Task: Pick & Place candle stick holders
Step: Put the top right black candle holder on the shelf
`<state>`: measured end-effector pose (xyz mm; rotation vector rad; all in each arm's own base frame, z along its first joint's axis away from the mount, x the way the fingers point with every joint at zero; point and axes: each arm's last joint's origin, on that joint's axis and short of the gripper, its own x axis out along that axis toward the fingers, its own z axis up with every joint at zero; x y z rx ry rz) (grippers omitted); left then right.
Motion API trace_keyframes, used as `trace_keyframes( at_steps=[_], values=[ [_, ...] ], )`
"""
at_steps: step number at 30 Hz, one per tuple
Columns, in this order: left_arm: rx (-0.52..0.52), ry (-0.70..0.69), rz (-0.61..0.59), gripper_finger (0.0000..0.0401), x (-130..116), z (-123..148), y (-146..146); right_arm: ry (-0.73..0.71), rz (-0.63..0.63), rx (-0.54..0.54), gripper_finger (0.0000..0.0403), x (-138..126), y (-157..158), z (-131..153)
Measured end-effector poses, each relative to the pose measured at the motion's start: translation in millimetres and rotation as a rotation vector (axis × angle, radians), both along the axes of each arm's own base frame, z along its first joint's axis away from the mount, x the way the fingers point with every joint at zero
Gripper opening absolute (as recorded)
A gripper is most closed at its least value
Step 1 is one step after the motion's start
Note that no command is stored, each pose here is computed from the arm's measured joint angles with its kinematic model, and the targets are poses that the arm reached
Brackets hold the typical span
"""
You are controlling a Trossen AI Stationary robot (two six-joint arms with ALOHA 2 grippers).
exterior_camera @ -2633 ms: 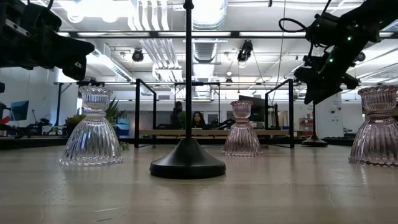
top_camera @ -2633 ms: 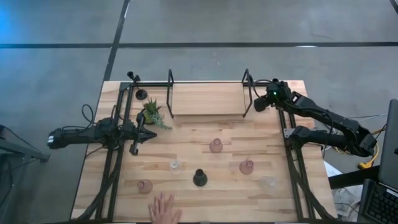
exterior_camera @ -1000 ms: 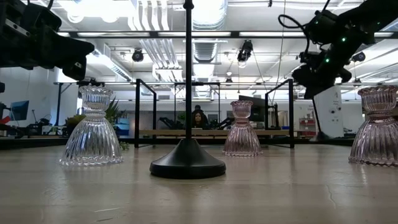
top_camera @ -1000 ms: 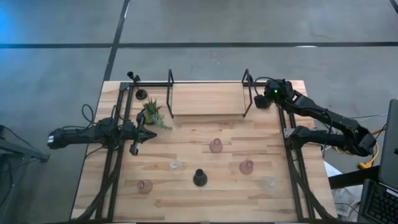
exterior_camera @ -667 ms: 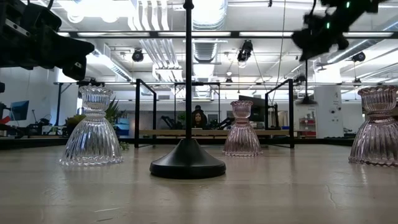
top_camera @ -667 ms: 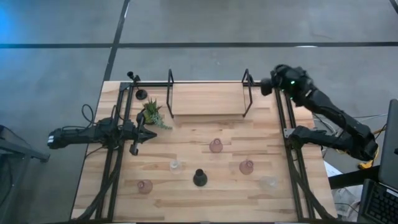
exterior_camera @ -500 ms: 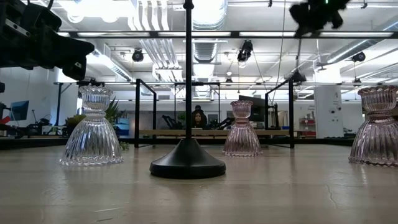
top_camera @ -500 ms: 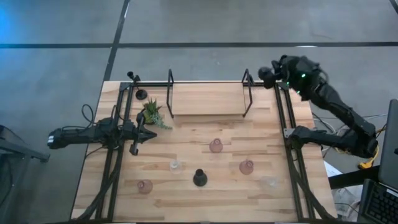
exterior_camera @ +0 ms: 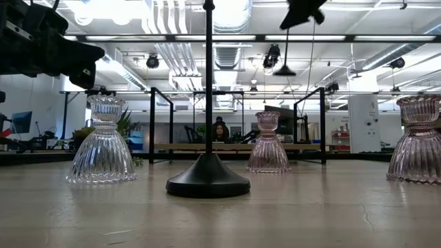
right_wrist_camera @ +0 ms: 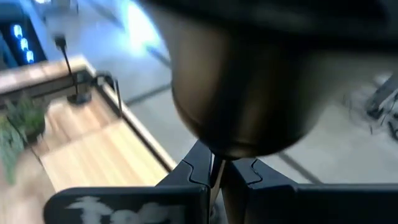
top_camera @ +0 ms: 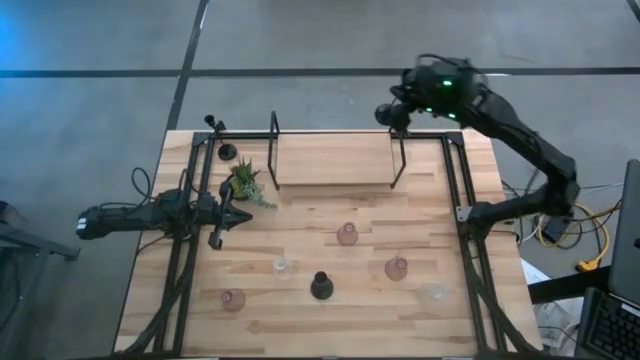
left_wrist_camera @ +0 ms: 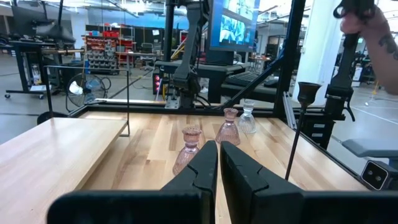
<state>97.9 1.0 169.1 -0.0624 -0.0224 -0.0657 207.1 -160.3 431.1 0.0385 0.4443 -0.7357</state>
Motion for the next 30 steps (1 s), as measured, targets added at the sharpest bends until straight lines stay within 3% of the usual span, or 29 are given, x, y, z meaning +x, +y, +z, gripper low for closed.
trace_keyframes(
  at_steps=[9,19,30],
  values=[
    [0.000,0.000,0.000,0.0023,0.0,0.0,0.0,0.072,0.109,0.077,0.0008,46.0,-30.8,-45.3],
    [0.000,0.000,0.000,0.0023,0.0,0.0,0.0,0.067,0.177,0.160,0.0008,74.9,-49.2,-84.6],
    [0.000,0.000,0.000,0.0023,0.0,0.0,0.0,0.025,0.241,0.162,0.0008,109.2,-60.6,-115.5]
  ],
)
